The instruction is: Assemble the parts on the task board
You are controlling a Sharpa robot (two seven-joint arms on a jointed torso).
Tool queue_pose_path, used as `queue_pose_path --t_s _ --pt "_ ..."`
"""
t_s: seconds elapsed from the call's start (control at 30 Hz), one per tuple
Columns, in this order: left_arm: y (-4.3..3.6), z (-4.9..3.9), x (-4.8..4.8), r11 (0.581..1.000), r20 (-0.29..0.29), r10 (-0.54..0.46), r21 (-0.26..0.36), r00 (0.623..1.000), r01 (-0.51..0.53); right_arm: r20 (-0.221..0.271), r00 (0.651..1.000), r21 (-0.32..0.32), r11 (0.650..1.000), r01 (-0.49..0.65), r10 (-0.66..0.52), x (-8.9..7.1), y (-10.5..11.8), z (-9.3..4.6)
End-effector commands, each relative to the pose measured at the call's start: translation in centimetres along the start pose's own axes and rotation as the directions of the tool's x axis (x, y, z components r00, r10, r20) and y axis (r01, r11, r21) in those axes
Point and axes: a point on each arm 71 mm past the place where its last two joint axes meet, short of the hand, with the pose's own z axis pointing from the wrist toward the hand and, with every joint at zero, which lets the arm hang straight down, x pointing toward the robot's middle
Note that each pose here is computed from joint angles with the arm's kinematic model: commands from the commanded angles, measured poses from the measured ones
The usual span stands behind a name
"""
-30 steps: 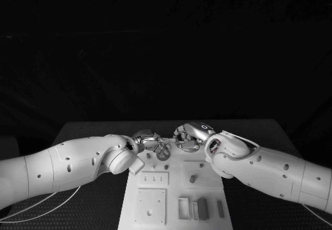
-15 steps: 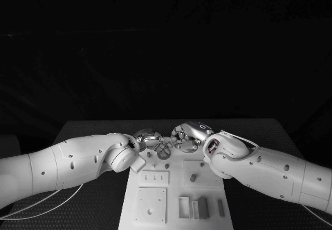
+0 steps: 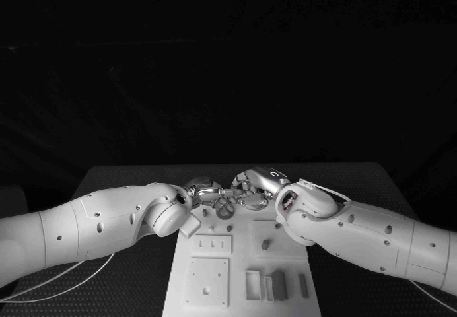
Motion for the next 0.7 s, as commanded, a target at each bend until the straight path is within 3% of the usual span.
queue_pose_path --t_s 0.03,0.7 --pt "-0.26 0.09 0.26 1.0 -0.013 -0.012 0.009 1.0 0.012 -0.014 1.0 -0.017 1.0 0.004 -0.005 0.25 0.48 0.09" --pt "-0.25 0.09 0.18 1.0 -0.021 -0.024 0.014 1.0 0.024 -0.032 0.999 -0.019 1.0 -0.003 0.002 0.65 0.68 0.19"
